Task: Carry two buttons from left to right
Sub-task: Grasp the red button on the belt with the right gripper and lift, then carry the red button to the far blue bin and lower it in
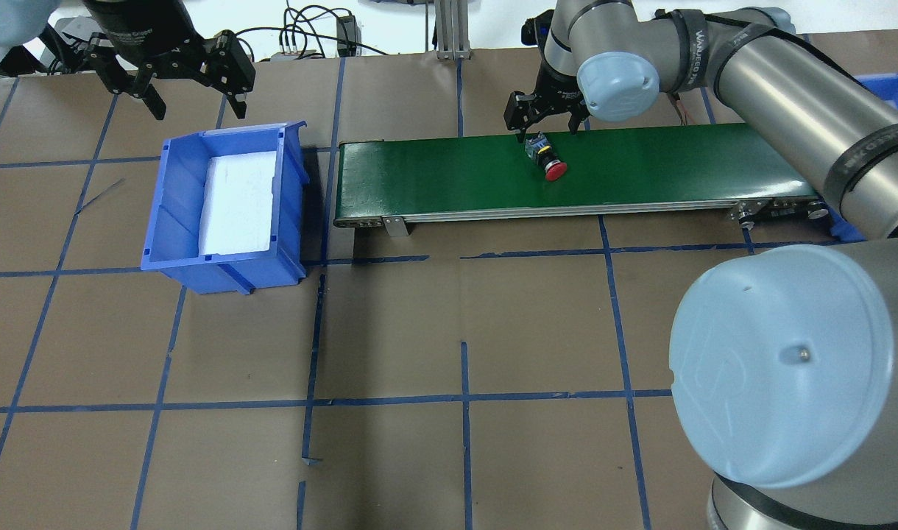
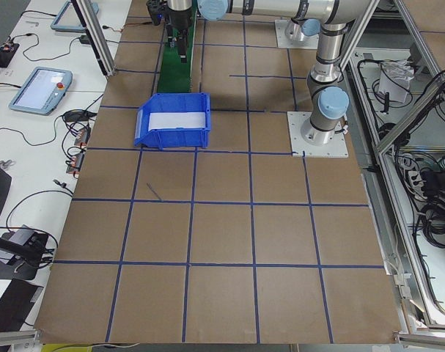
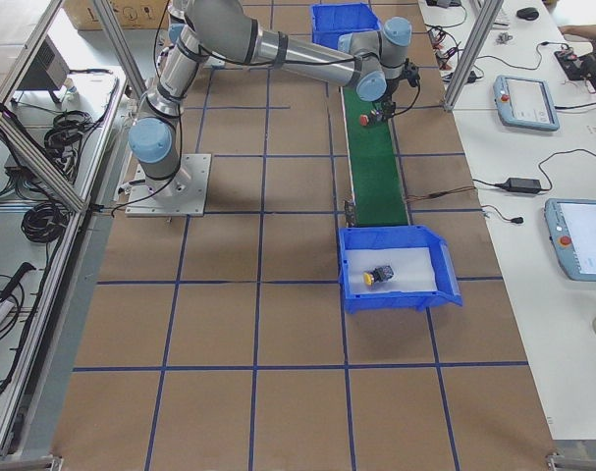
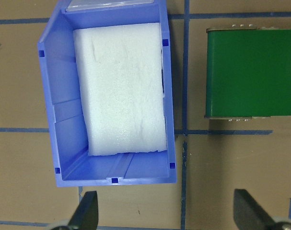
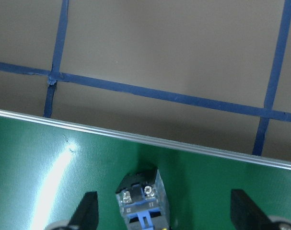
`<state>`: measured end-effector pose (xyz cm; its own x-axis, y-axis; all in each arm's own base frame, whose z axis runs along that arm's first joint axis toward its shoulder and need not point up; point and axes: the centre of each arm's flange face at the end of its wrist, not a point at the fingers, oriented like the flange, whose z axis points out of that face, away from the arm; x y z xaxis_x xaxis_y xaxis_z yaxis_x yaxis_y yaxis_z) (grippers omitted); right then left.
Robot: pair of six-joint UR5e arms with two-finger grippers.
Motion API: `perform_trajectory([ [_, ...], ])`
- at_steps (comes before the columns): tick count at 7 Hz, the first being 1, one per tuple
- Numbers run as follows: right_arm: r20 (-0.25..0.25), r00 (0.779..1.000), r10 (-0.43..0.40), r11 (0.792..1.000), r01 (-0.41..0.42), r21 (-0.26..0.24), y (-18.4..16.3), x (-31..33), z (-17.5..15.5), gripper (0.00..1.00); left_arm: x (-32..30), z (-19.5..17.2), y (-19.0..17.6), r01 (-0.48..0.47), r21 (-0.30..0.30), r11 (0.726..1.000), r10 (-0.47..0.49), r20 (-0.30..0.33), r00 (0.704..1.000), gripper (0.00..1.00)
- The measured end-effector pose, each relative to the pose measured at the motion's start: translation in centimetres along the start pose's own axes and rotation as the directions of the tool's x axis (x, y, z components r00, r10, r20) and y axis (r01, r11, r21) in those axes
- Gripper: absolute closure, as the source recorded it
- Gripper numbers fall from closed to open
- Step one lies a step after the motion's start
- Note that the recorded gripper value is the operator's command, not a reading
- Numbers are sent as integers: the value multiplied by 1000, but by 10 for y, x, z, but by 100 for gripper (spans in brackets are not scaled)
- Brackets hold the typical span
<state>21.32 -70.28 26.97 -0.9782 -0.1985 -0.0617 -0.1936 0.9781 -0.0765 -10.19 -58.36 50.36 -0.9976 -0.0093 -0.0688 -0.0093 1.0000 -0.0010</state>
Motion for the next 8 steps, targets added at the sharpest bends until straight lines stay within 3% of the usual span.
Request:
perform_trajectory([
  [1, -2, 1000, -4, 1000, 4, -10, 3, 1, 6, 6, 0, 0, 0, 0, 0, 1000, 0, 0, 1000, 0],
  [2, -3, 1000, -7, 1000, 7, -15, 5, 1, 9, 34, 0, 0, 0, 0, 0, 1000, 0, -1, 1000, 0],
  [3, -5, 1000, -8, 1000, 8, -17, 6, 2, 10, 73, 0, 0, 0, -1, 0, 1000, 1, -1, 1000, 0],
  [4, -7, 1000, -8, 1000, 8, -18, 6, 4, 11, 92, 0, 0, 0, 0, 0, 1000, 0, -1, 1000, 0],
  [8, -32, 998, -59, 998, 59, -9, 1, 35, 3, 93, 0, 0, 0, -1, 1, 1000, 1, -2, 1000, 0],
])
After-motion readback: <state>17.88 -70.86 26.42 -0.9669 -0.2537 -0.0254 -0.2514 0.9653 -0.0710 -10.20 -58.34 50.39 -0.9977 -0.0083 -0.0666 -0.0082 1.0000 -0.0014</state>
